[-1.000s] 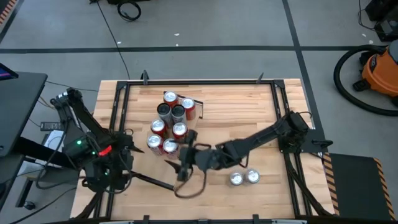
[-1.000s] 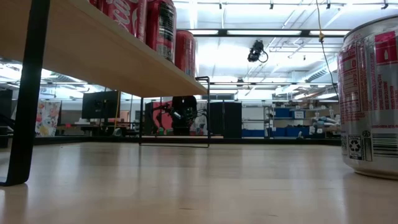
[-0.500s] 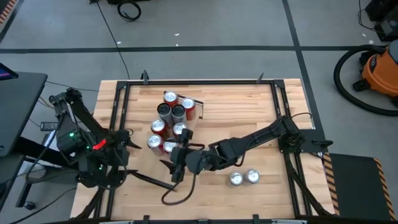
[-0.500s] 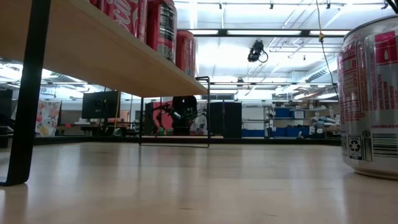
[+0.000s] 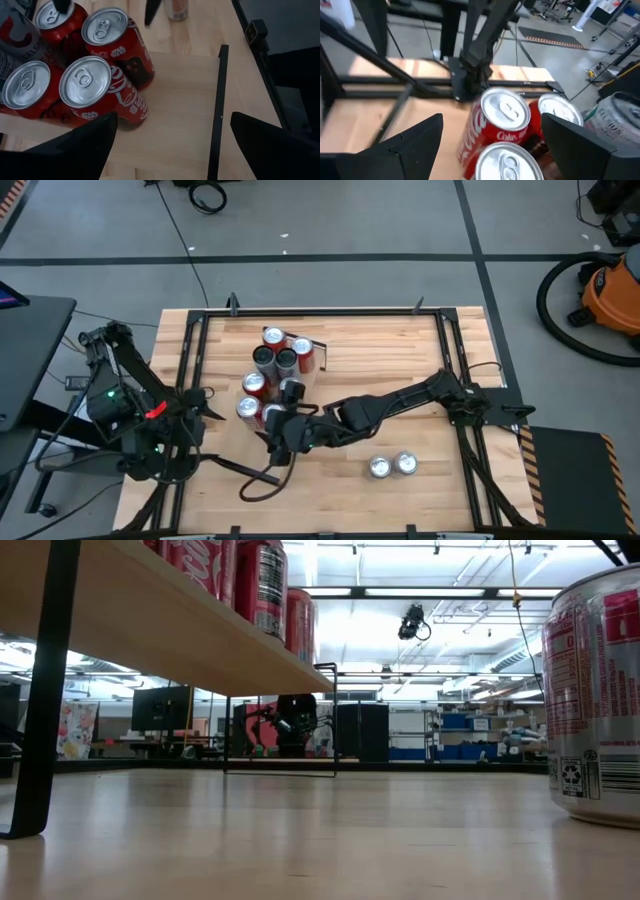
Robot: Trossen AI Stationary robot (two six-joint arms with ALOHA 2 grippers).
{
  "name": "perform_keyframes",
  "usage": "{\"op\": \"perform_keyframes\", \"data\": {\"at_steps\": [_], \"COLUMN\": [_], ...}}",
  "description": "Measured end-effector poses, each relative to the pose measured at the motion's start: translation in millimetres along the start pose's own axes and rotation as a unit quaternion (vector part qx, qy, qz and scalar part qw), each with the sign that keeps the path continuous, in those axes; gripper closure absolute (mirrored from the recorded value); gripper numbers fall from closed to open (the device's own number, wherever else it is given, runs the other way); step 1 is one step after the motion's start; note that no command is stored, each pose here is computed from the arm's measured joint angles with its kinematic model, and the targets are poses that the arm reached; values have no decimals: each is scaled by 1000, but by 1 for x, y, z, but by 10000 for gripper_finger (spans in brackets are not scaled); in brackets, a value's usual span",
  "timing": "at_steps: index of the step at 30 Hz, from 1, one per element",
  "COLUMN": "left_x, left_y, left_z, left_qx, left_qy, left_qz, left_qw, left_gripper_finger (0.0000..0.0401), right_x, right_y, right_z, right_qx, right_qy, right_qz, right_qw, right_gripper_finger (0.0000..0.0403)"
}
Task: Place canned beverage on shelf
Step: Put the red soda can on the shelf
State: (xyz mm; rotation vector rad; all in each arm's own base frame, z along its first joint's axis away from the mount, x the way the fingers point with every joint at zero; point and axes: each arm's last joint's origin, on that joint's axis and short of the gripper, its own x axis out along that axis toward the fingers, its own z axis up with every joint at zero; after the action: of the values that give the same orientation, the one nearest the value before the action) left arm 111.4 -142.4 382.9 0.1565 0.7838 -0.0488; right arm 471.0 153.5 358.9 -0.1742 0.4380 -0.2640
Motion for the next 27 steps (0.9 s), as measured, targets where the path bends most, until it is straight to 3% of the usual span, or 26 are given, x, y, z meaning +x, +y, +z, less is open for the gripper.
{"op": "perform_keyframes", "data": {"at_steps": [14, 27], "left_x": [0, 0], "left_y": [0, 0], "left_z": [0, -1], "left_qx": [-2, -1], "left_qy": [1, 2], "left_qz": [1, 2], "left_qw": [1000, 1000], "left_gripper_finger": [1, 1], "right_x": [8, -3], "right_y": [-11, 8], "right_z": [-12, -15], "right_qx": [-13, -88], "right_qy": [56, 60], "right_qz": [10, 46], "right_qw": [998, 993], "right_gripper_finger": [56, 56]}}
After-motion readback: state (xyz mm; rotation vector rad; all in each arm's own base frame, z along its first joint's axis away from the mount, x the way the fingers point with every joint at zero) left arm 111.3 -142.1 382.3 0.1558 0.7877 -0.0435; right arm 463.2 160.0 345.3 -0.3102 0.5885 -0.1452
